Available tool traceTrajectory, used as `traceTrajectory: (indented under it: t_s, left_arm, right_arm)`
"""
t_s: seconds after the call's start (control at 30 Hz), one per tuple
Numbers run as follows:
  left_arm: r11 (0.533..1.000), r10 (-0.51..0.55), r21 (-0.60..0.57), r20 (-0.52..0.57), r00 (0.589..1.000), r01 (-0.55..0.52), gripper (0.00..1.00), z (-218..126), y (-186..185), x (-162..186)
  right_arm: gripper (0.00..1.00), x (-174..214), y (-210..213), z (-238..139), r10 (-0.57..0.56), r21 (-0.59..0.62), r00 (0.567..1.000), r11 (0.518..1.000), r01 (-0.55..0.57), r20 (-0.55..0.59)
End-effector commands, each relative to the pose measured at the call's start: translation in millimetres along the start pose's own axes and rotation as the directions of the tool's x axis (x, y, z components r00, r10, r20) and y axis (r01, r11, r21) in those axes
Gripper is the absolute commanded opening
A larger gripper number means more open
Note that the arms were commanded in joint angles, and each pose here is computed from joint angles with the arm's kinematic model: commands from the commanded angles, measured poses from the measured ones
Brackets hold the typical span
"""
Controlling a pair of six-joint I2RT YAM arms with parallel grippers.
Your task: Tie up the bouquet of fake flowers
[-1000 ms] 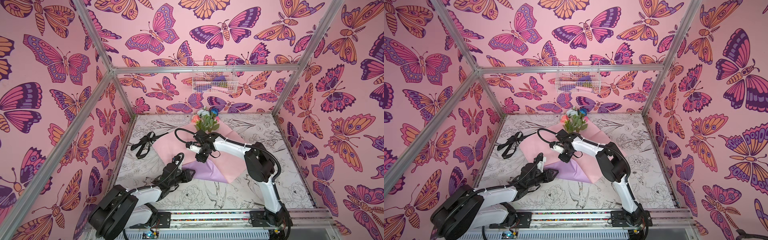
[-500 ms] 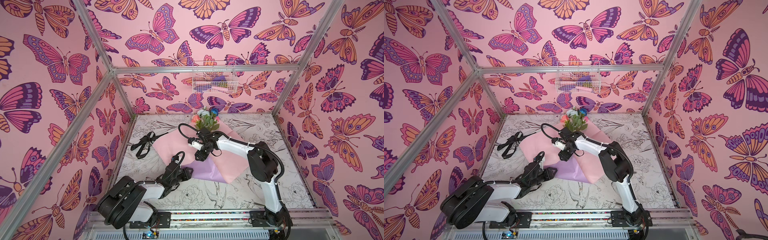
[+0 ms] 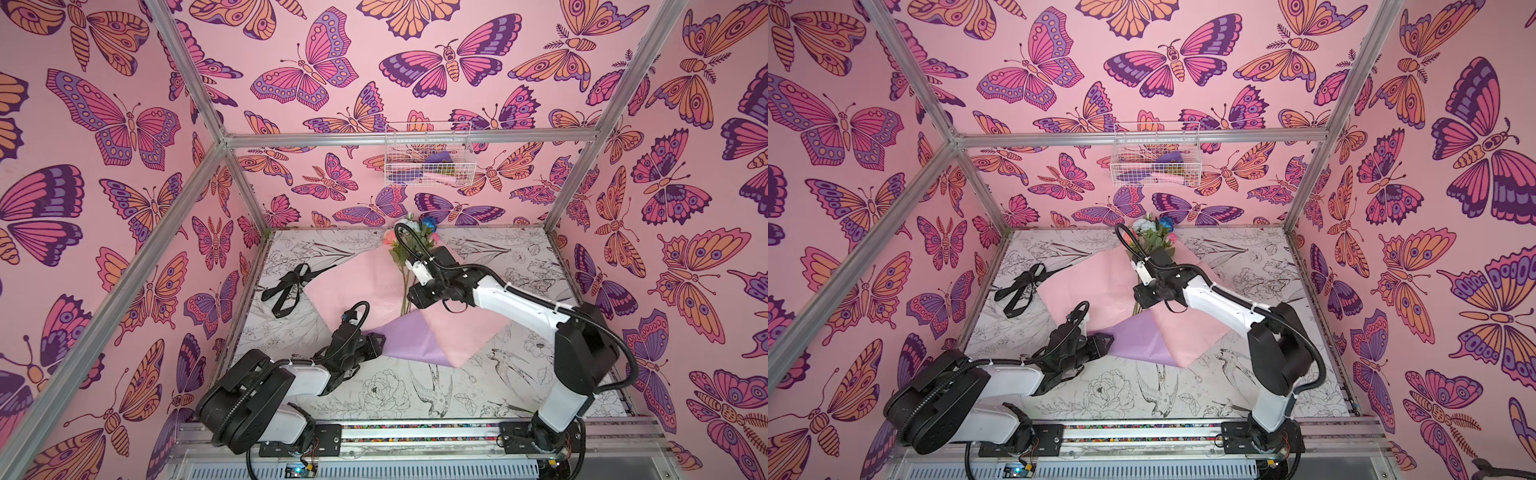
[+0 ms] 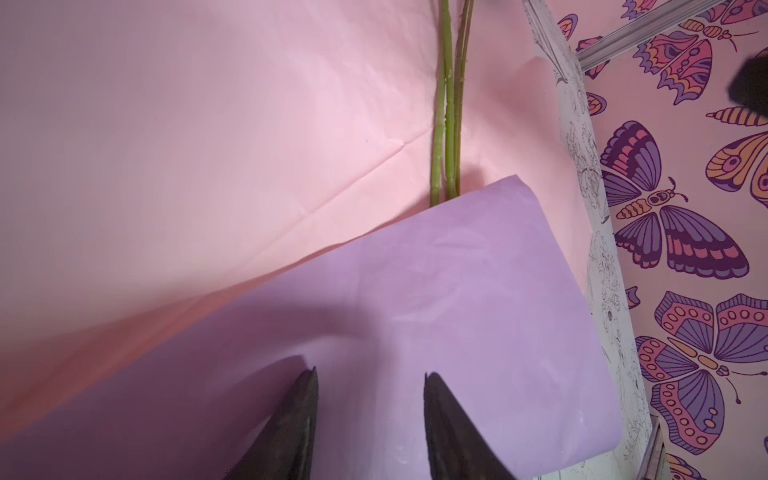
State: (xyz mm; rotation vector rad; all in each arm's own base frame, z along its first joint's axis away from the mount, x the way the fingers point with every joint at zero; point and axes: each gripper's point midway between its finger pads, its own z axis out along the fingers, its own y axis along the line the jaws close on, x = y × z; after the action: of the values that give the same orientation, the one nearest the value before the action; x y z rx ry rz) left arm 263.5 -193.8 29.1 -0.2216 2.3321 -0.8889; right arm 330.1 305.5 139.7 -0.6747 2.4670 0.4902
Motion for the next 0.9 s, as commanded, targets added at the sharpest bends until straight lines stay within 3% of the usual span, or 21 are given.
traceTrajectory:
  t_s: [0.0, 0.1, 0.23, 0.43, 0.73, 0.87]
  left_arm:
    - [0.999, -0.020, -0.031, -0.020, 1.000, 0.019, 0.45, 2, 8, 6]
    - [0.999, -0.030, -0.033, -0.021, 0.999, 0.029, 0.44, 2, 8, 7]
    - [0.999, -0.040, -0.031, -0.017, 0.999, 0.039, 0.44, 1, 8, 6]
    - [0.999, -0.036, -0.022, -0.021, 0.999, 0.035, 0.44, 2, 5, 5]
    - [1.000, -0.022, -0.013, 0.000, 1.000, 0.022, 0.45, -5, -1, -1]
    - [1.000, -0.011, -0.002, 0.015, 1.000, 0.011, 0.46, -8, -5, -6]
  right_arm:
    - [0.45, 30, 21, -13, 0.151, -0.023, 0.988, 0.988, -0.152, -0.017]
    - [0.38, 68, 43, -21, 0.197, -0.031, 0.979, 0.980, -0.199, -0.061]
    - [0.36, 114, 72, -18, 0.210, -0.045, 0.965, 0.975, -0.220, -0.156]
    - [0.32, 158, 101, 15, 0.196, -0.086, 0.931, 0.969, -0.232, -0.307]
    - [0.14, 159, 81, 40, 0.227, 0.002, 0.917, 0.971, -0.240, -0.328]
    - [0.14, 154, 65, 44, 0.260, 0.038, 0.914, 0.964, -0.262, -0.312]
